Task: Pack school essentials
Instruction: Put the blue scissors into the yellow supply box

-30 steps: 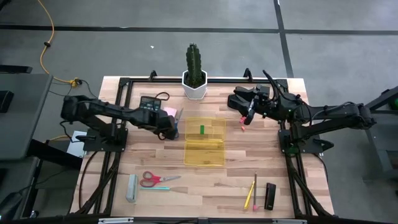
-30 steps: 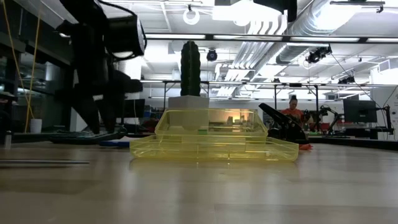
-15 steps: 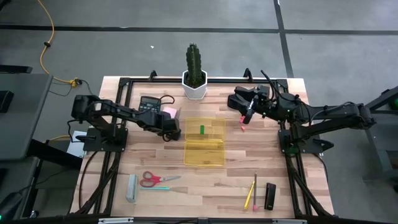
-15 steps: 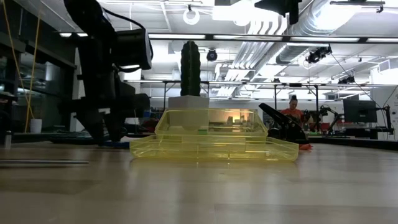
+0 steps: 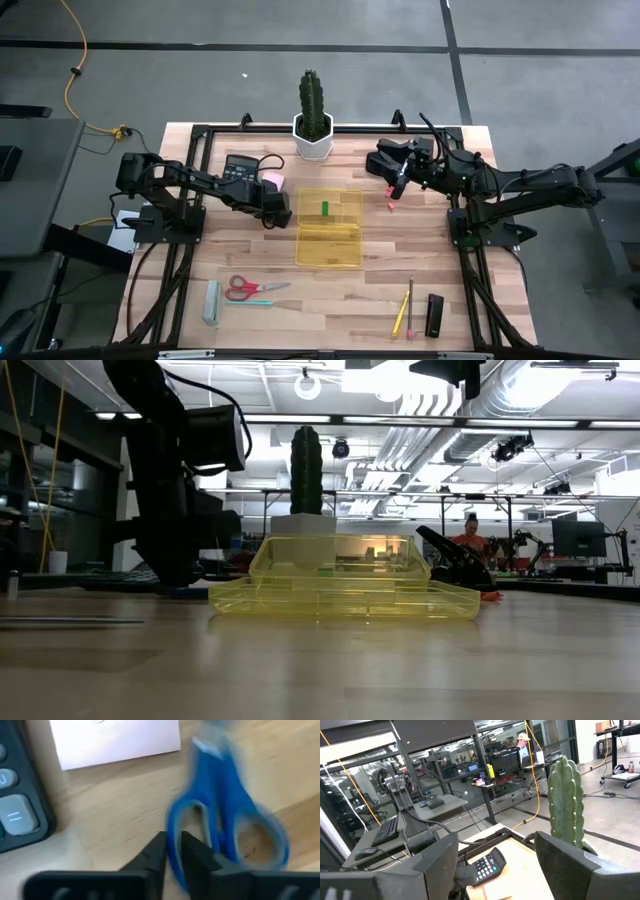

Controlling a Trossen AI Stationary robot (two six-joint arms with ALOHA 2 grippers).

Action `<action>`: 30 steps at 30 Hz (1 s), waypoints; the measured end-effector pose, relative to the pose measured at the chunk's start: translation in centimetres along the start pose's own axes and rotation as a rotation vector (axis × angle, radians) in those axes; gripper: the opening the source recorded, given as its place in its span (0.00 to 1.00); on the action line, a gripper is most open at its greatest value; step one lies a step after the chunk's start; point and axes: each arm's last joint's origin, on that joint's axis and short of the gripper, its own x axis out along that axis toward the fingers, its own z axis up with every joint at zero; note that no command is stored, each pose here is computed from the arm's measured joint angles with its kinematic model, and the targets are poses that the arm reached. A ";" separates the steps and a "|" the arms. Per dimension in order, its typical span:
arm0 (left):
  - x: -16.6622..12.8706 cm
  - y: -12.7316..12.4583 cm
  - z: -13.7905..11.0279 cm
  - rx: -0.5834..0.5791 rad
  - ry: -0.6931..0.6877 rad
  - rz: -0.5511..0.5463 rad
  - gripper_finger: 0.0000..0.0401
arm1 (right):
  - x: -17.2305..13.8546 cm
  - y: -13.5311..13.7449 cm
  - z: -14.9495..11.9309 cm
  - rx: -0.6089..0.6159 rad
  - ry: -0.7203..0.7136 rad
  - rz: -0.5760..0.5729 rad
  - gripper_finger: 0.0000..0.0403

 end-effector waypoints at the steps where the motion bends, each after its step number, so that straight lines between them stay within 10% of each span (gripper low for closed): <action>1: -0.1 0.0 -0.1 0.006 -0.005 -0.002 0.03 | 0.0 0.0 0.0 0.000 0.000 0.000 0.63; 16: -7.6 4.2 -0.2 -0.026 -0.160 -0.038 0.01 | 0.0 0.0 0.0 -0.003 0.003 -0.001 0.63; 30: -19.8 4.6 2.4 0.160 -0.807 -0.582 0.00 | 0.0 0.2 0.3 0.009 -0.020 0.040 0.63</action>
